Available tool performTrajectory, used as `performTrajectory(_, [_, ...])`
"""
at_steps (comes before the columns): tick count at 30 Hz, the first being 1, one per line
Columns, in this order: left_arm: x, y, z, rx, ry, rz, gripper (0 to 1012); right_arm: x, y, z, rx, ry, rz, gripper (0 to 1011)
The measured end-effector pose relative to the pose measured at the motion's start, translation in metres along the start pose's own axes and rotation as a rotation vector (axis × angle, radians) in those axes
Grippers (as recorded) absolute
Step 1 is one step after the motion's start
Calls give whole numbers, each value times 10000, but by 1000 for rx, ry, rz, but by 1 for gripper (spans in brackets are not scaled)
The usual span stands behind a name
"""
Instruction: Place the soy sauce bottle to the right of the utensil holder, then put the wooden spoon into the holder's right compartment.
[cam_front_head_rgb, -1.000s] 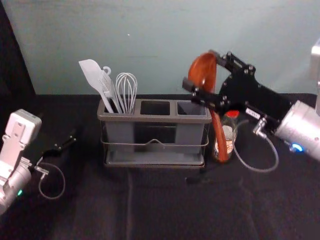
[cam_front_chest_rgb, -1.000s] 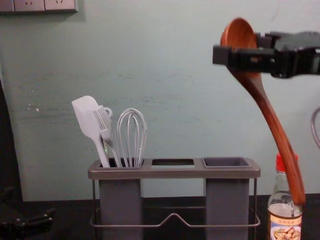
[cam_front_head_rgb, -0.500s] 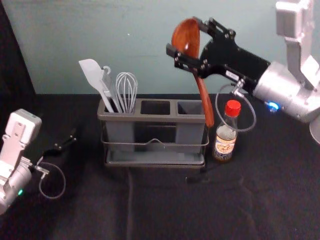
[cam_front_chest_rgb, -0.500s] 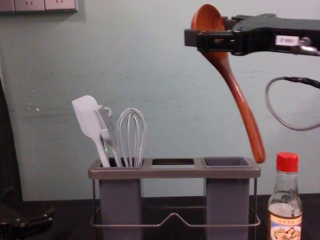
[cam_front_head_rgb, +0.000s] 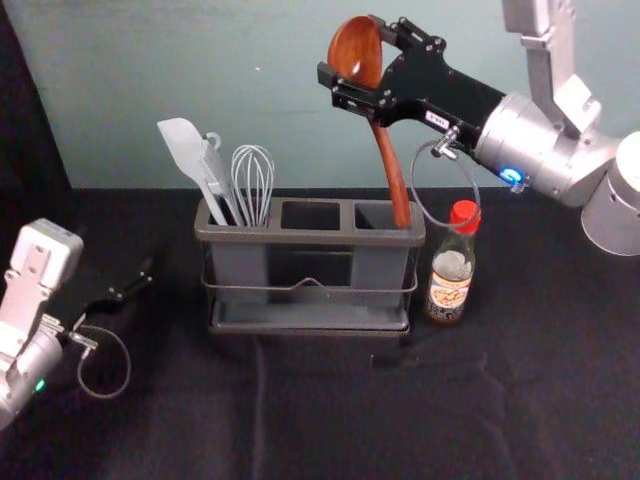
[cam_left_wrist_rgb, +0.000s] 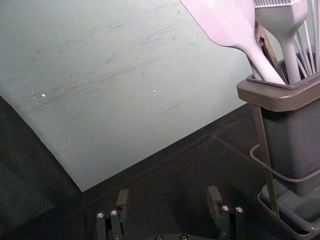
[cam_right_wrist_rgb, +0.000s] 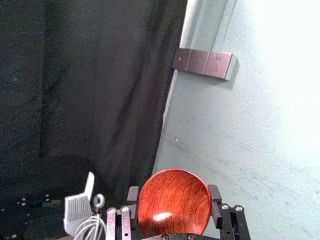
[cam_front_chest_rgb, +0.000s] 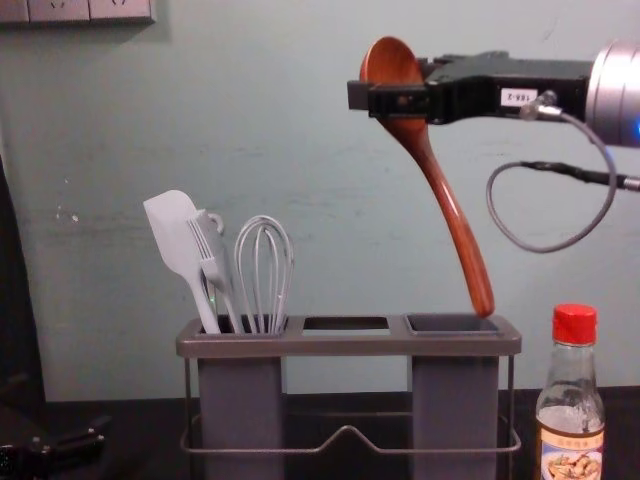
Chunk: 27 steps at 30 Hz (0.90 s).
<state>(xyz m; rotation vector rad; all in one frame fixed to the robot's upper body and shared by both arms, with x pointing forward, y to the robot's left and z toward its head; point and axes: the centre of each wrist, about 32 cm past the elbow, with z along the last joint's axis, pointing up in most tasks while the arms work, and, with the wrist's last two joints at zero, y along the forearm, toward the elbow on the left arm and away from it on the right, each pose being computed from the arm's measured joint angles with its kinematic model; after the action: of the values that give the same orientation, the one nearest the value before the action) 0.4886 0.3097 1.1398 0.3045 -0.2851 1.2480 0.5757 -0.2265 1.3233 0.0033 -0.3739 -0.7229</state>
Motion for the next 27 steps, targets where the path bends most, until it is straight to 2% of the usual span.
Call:
performTrajectory(9, [0, 0, 0, 0, 0, 0, 1011, 63, 82, -146, -14, 24, 4, 842])
performTrajectory(27, [0, 0, 0, 0, 0, 0, 1012, 65, 169, -254, -26, 35, 12, 842])
